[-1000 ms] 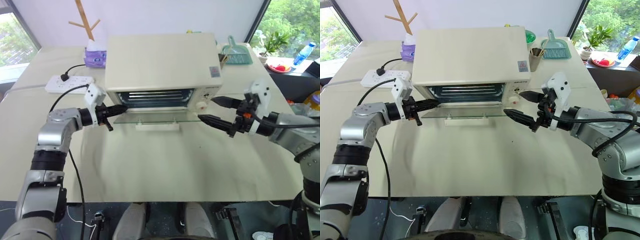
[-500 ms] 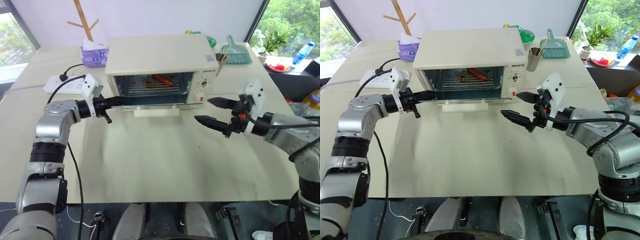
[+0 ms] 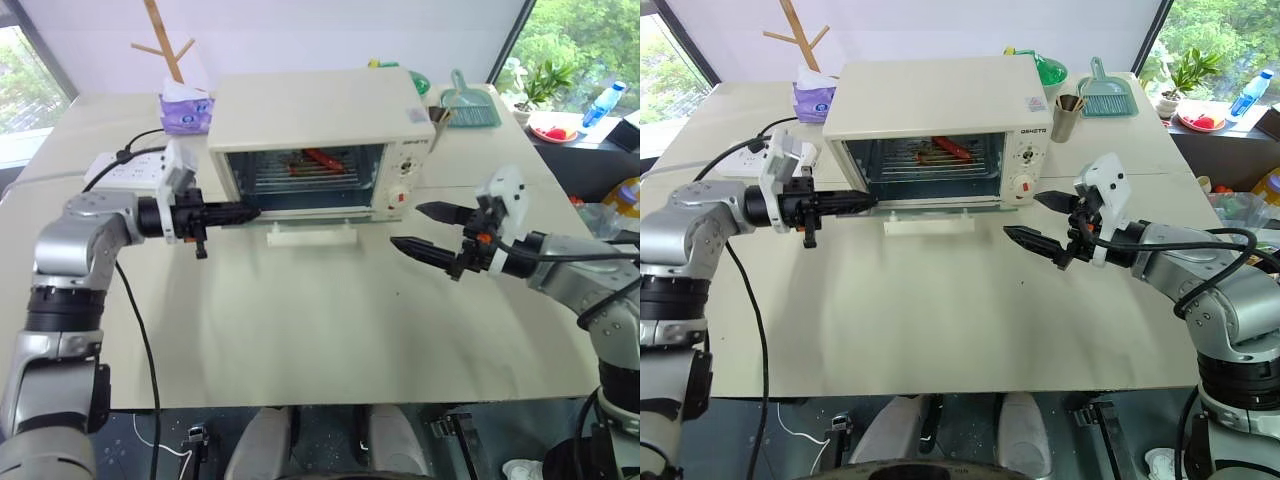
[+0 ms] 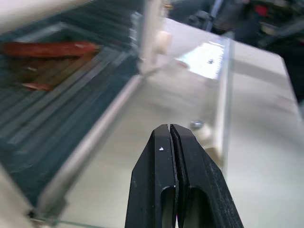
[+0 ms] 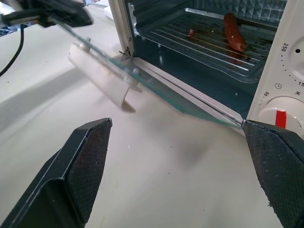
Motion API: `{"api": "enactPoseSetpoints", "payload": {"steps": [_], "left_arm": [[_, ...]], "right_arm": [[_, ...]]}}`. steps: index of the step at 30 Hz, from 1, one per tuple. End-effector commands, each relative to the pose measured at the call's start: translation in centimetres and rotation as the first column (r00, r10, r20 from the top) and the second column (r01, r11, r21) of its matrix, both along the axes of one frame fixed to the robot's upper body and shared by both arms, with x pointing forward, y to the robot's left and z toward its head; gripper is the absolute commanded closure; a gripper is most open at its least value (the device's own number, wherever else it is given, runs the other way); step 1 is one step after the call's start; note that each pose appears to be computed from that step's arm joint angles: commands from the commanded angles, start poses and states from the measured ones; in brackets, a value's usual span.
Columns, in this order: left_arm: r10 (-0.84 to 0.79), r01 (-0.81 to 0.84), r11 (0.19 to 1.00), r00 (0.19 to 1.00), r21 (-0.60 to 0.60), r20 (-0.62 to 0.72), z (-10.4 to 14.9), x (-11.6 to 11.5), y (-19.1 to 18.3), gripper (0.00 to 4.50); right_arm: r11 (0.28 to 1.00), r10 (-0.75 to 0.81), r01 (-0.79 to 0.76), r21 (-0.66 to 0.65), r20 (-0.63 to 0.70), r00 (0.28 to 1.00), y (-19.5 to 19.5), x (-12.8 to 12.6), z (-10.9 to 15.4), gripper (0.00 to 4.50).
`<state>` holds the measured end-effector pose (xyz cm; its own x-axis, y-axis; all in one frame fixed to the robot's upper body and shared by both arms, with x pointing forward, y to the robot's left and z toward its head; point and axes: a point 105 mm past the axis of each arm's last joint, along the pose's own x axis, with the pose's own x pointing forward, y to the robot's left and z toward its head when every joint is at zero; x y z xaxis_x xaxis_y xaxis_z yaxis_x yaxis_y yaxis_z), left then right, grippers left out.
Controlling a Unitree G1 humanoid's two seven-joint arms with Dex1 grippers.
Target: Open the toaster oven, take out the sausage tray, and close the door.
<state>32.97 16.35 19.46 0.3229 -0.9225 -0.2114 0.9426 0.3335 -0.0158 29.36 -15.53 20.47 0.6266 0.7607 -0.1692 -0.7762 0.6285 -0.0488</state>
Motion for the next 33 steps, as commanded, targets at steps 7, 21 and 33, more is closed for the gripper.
{"api": "enactPoseSetpoints", "payload": {"steps": [7,21,33], "left_arm": [[0.044,-0.046,0.997,0.999,0.063,0.025,-2.8,0.3,-0.6,4.46],[0.137,-0.142,0.979,0.99,0.148,0.04,-8.1,1.4,-0.4,4.46],[0.157,-0.156,0.987,0.986,-0.035,0.049,-0.2,-1.5,2.0,1.63]], "right_arm": [[1.0,-0.002,0.002,0.0,0.068,0.998,-0.1,-0.5,1.5,0.0],[1.0,-0.016,0.016,-0.005,0.073,0.997,-0.5,-0.6,1.6,0.0],[1.0,-0.017,0.018,-0.011,0.063,0.998,-0.7,-0.3,0.9,0.0]]}}
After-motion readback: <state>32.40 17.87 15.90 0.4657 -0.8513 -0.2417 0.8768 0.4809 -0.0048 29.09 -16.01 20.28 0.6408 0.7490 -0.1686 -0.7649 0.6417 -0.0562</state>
